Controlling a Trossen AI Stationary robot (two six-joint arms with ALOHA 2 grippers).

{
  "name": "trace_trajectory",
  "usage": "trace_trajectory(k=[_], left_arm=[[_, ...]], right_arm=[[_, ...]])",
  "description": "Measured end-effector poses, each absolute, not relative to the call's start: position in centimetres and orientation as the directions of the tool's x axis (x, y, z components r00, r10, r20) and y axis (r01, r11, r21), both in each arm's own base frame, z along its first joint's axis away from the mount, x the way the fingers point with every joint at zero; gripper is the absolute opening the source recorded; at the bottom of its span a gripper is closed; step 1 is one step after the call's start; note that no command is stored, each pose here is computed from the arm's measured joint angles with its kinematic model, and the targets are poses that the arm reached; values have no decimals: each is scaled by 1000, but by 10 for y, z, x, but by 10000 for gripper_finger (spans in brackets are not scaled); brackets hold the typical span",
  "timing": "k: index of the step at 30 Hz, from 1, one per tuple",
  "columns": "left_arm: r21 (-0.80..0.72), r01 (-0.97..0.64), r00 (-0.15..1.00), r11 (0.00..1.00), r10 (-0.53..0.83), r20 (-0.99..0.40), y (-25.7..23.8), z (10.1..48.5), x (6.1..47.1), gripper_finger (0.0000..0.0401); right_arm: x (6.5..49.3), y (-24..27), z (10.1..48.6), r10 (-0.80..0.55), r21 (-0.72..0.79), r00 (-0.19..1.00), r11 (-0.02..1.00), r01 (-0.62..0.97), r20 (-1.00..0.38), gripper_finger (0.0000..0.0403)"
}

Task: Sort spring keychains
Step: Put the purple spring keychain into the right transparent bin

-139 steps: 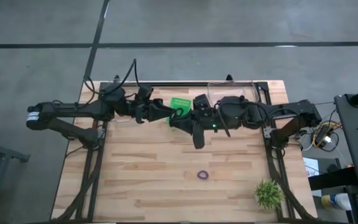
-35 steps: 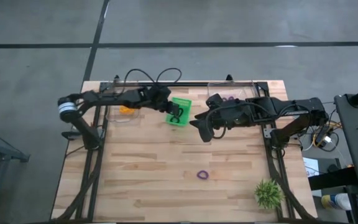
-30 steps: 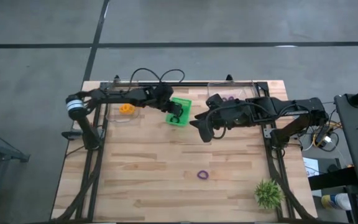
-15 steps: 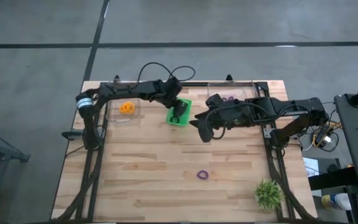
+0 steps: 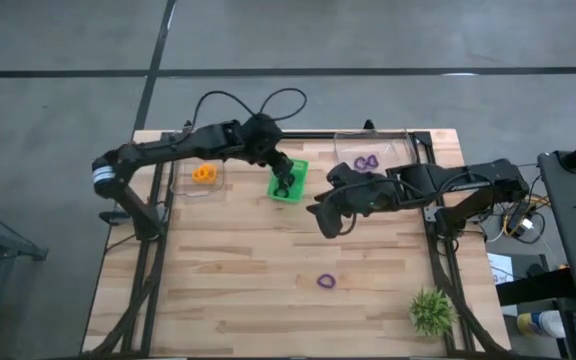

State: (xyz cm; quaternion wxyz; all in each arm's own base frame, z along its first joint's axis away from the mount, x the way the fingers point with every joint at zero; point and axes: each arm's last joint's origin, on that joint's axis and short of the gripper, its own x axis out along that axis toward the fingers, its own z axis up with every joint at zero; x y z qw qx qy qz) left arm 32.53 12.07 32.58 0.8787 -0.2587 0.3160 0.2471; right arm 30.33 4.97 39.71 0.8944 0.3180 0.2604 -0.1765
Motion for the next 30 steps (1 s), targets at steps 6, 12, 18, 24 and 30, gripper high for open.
trace_trajectory(k=[6, 12, 18, 24, 30], left_arm=[[-298, -587, 710, 753, 302, -636, 106, 352, 303, 181], [-332, -547, 766, 768, 299, -569, 91, 376, 285, 181], [-365, -494, 818, 789, 279, -504, 74, 397, 267, 181], [-411, -444, 862, 797, 254, -439, 59, 414, 250, 181], [-473, -377, 910, 796, 225, -347, 48, 433, 233, 181]], right_arm=[[303, 56, 388, -113, 476, 786, 741, 475, -608, 187], [303, 57, 374, -112, 481, 760, 714, 509, -640, 187], [303, 58, 351, -95, 475, 711, 682, 556, -697, 187], [300, 60, 323, -36, 479, 644, 637, 604, -764, 187], [297, 62, 299, 33, 488, 588, 596, 638, -808, 187]])
